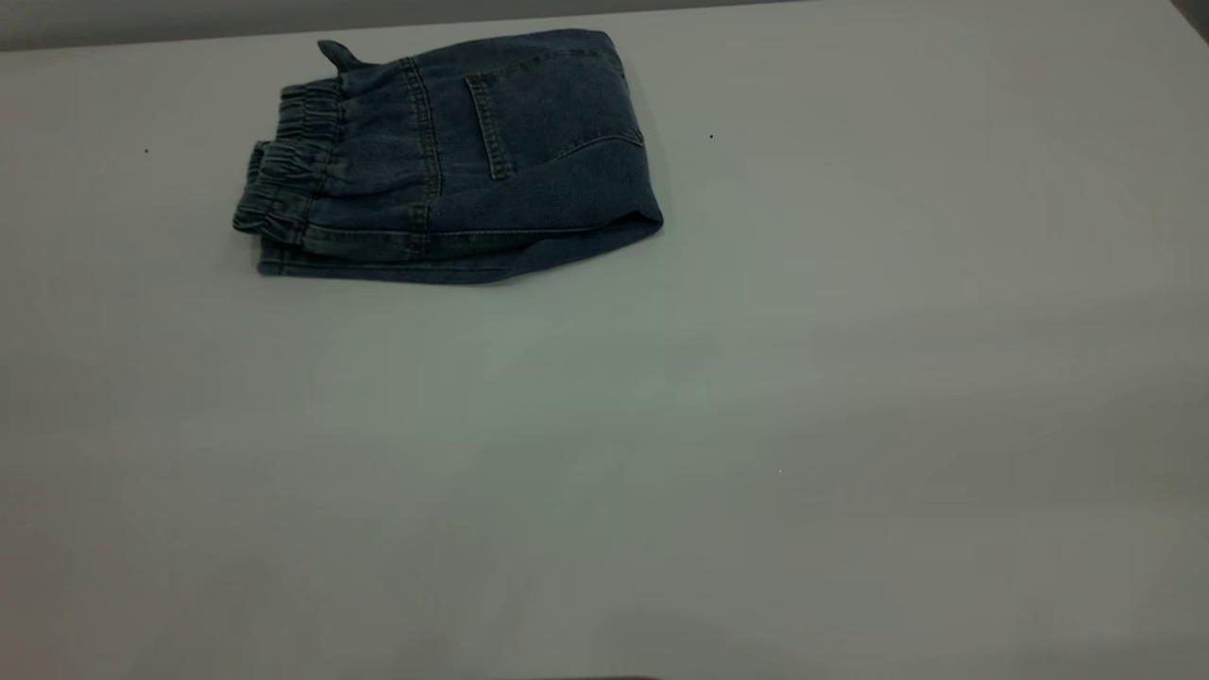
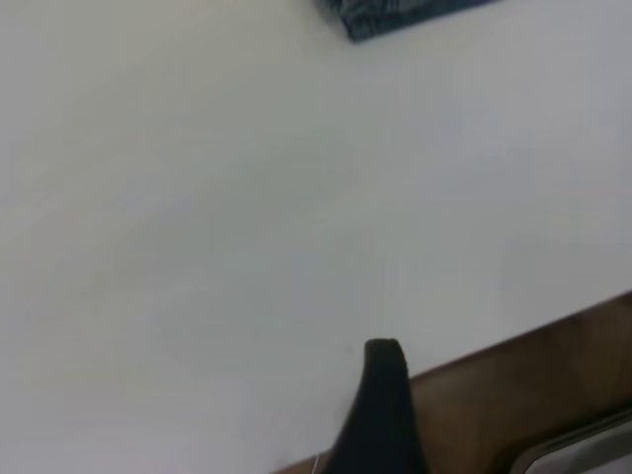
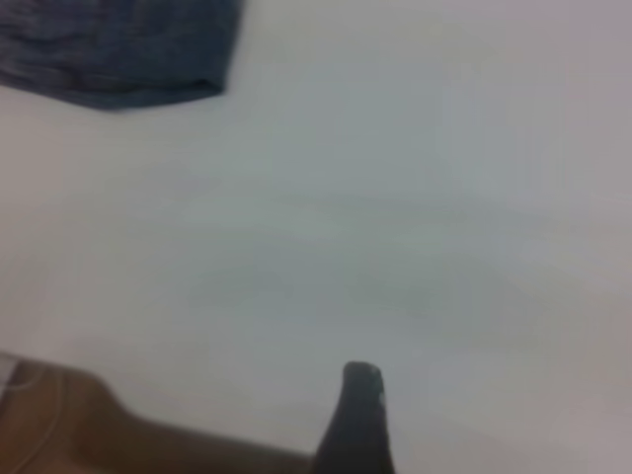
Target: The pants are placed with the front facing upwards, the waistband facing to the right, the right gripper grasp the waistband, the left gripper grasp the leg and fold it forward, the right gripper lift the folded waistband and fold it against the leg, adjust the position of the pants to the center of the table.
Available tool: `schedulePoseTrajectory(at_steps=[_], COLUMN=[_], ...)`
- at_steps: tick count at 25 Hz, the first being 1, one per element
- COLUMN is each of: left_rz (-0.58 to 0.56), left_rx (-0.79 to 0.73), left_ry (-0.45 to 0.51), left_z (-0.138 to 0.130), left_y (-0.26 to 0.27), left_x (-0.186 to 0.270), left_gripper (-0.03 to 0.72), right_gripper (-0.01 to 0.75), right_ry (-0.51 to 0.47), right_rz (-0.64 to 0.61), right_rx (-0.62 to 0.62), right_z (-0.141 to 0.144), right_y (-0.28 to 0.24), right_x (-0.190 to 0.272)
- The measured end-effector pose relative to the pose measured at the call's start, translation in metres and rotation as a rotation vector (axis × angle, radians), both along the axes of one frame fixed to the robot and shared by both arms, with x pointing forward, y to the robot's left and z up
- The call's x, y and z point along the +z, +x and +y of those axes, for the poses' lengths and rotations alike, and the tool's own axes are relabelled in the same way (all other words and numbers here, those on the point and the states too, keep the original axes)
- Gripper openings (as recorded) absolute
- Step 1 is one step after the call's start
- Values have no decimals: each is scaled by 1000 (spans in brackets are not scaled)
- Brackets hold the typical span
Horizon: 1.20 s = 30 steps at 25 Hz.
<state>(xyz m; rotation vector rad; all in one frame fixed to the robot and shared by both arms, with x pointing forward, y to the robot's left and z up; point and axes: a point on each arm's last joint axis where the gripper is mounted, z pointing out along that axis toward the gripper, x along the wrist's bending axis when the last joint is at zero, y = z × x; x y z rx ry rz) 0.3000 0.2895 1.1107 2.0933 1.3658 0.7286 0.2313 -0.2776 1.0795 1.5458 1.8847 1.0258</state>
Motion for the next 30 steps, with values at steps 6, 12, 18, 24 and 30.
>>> schedulePoseTrajectory(at_steps=[6, 12, 18, 24, 30], left_rz=[-32, -60, -34, -20, 0], left_rx=[0, 5, 42, 12, -171], left_ry=[-16, -38, -71, -134, -135], left_z=[11, 18, 17, 10, -1], left_y=[-24, -37, -37, -36, -42], left_x=[-29, -51, -61, -66, -67], left_gripper=[579, 579, 579, 579, 579], right_gripper=[578, 578, 578, 578, 578], right_ry=[-30, -37, -38, -38, -38], right_rz=[7, 38, 35, 34, 34], right_rx=[-40, -47, -48, -48, -48], right_z=[-4, -5, -5, -5, -5], right_y=[12, 17, 17, 17, 17], right_x=[-27, -40, -39, -39, -39])
